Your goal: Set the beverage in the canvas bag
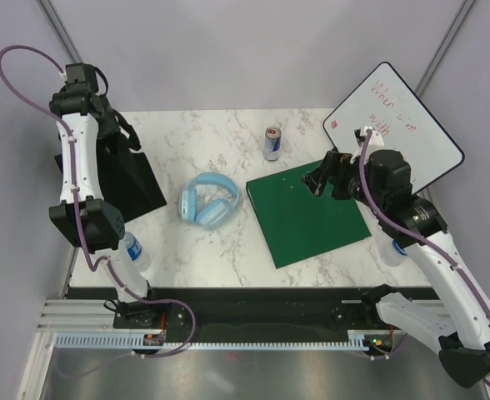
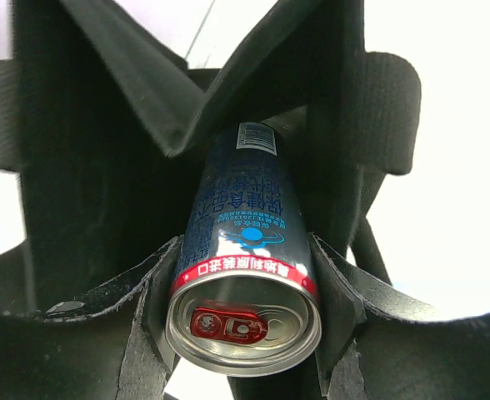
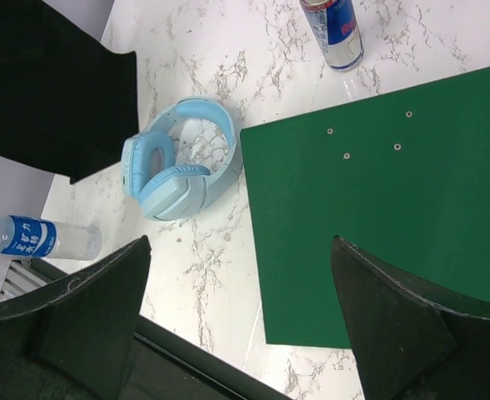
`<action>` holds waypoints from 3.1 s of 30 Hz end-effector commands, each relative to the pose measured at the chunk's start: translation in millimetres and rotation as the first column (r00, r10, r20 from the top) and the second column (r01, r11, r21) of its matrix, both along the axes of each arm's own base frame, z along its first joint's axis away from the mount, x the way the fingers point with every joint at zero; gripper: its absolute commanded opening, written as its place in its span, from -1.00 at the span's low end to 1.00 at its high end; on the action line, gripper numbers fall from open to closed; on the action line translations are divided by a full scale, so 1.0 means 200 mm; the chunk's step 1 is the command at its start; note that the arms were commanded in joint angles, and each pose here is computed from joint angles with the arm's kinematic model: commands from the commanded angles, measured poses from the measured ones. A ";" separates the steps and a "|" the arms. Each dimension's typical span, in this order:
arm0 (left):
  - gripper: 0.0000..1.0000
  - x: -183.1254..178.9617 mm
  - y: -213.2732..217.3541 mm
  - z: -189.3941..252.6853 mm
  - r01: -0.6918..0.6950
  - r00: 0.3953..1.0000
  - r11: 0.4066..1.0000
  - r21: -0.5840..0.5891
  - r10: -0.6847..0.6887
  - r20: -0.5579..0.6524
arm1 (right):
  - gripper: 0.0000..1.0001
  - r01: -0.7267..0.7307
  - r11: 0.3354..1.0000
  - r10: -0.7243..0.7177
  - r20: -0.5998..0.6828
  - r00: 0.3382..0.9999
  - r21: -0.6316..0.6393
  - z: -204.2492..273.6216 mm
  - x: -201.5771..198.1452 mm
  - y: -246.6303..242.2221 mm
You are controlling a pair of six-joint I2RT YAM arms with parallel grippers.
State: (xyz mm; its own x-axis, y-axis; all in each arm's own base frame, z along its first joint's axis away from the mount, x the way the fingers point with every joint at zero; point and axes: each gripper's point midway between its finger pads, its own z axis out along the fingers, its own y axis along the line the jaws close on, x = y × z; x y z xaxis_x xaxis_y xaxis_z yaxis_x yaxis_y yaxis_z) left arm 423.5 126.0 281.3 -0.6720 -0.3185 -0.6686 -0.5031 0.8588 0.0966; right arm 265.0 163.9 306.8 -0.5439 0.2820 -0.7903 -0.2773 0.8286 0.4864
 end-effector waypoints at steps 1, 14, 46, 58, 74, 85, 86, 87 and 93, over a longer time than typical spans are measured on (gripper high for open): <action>-0.95 0.11 0.05 0.08 -0.039 0.991 0.999 -0.031 0.043 0.126 | 0.93 0.025 0.999 -0.027 0.069 0.997 0.034 0.10 0.00 -0.02; -0.95 0.06 0.15 0.16 -0.117 0.983 0.993 0.034 0.110 0.149 | 0.93 0.023 1.000 -0.023 0.068 0.997 0.004 0.06 0.01 -0.03; -0.95 0.11 0.19 -0.24 -0.143 0.989 0.984 -0.107 0.147 0.028 | 0.93 0.015 1.000 -0.017 0.070 0.997 0.024 0.06 -0.03 -0.03; -0.43 0.14 0.18 -0.43 -0.135 0.991 0.981 -0.138 0.131 -0.039 | 0.93 0.029 1.000 -0.029 0.065 0.997 -0.002 0.02 -0.02 -0.05; 0.18 0.14 0.19 -0.46 -0.114 0.993 0.985 -0.127 0.107 -0.058 | 0.93 0.038 0.999 -0.037 0.061 0.997 -0.008 0.00 -0.02 -0.06; 0.62 0.12 0.18 -0.49 -0.108 0.992 0.986 -0.130 0.097 -0.086 | 0.94 0.043 0.999 -0.042 0.061 0.997 -0.022 -0.02 -0.01 -0.07; 0.63 0.12 0.18 -0.47 -0.107 0.992 0.987 -0.121 0.098 -0.079 | 0.94 0.042 0.999 -0.040 0.059 0.997 -0.022 -0.02 -0.01 -0.06; 0.66 0.12 0.18 -0.46 -0.105 0.992 0.988 -0.117 0.097 -0.076 | 0.94 0.042 0.999 -0.041 0.058 0.997 -0.021 -0.02 -0.01 -0.06; 0.68 0.10 0.17 -0.24 -0.099 0.995 0.989 -0.108 0.102 0.021 | 0.94 0.044 0.999 -0.043 0.058 0.997 -0.016 0.00 -0.02 -0.07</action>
